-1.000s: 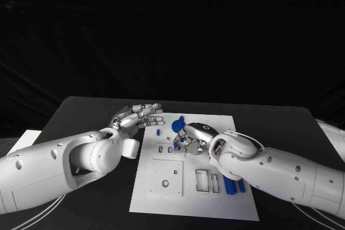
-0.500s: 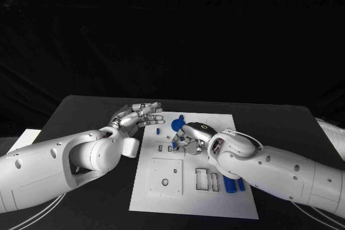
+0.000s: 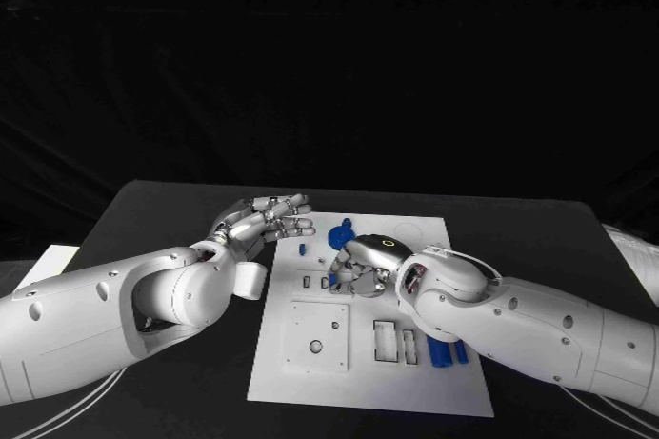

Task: Assemble the parts on the task board

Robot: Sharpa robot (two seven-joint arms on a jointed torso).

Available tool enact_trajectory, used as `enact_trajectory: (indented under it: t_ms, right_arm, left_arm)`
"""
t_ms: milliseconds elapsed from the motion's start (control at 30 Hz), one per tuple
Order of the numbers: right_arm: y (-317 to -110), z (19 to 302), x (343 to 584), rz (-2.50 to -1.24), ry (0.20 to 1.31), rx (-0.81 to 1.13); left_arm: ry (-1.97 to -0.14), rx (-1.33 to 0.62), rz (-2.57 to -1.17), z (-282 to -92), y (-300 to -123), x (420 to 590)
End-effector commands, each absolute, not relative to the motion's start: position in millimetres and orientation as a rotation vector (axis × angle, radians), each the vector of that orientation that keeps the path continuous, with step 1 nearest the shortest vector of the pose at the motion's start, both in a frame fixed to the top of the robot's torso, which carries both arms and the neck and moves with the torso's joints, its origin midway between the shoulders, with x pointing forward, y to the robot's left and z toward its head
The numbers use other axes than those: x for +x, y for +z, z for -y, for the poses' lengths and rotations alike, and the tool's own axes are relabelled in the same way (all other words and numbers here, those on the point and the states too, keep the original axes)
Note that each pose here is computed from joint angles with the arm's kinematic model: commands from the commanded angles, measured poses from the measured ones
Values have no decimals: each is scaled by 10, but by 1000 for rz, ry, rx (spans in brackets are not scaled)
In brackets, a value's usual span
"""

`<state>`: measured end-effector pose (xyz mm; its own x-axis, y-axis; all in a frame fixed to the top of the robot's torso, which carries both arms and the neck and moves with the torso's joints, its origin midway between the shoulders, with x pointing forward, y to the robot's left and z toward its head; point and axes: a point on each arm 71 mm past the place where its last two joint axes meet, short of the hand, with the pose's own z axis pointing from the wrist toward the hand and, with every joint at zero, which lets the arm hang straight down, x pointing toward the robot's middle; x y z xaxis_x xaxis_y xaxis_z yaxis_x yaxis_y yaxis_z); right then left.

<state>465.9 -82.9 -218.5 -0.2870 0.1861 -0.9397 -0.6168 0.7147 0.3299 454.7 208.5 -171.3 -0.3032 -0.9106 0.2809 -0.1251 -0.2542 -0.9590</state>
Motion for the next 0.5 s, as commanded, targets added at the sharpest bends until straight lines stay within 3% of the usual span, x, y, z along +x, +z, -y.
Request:
enact_trajectory:
  t_ms: [33, 500]
  right_arm:
    - [-2314, 863, 4640, -1763, 738, -380]
    - [-2293, 871, 4656, -1729, 725, -357]
  left_arm:
    - [-1653, -1299, -1372, -2059, -1698, 4537]
    - [-1652, -1300, -1373, -2060, -1698, 4536]
